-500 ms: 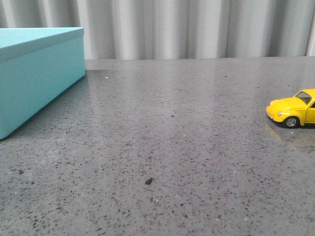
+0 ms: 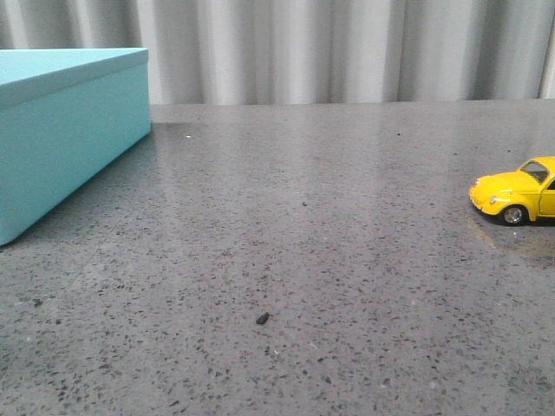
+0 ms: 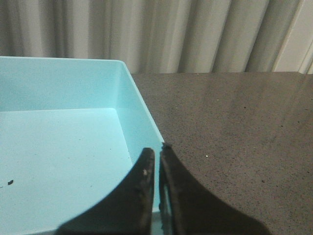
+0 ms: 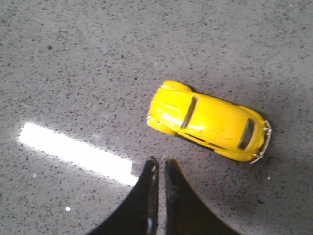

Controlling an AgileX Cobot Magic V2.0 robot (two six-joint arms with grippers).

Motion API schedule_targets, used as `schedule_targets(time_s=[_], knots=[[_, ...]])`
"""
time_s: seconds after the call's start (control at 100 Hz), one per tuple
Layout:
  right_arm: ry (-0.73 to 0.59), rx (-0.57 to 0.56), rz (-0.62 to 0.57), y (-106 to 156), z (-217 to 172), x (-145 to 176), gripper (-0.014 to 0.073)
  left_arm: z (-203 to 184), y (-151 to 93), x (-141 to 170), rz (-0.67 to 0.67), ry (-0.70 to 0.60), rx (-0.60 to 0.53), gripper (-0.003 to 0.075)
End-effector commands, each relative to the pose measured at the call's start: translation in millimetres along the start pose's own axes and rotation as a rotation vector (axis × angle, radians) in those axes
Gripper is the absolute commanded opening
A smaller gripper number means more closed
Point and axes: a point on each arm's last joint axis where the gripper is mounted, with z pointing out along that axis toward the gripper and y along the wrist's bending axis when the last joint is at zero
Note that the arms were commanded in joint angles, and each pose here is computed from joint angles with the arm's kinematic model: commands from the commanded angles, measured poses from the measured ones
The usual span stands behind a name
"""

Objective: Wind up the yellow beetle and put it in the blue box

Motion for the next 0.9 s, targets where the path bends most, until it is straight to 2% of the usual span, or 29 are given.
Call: schedule_targets(time_s=[0.0,0.13,0.33,0.89], knots=[[-0.080,0.029,-0.003,-0.9,-9.6,-10.4,-0.0049,-0.8,-1.3,-15.3,-0.004,-0.076,-0.005,-0.0021],[-0.028,0.074,0.026,-7.0,0.5,-11.3,-0.0050,-0.8,-1.7,-14.9,-0.005,-0.072,-0.001,-0.0021],[0.034,0.071,0.042,-10.8,22.1,-16.4,-0.0051,-0.8,-1.8,-14.7,-0.005,-0.070,0.000,-0.0021],[0.046,0.116,0.021,-21.8,56.9,-28.9,-0.0051,-0.7,-2.1,-13.9,-0.005,-0.061,0.003,-0.0021]])
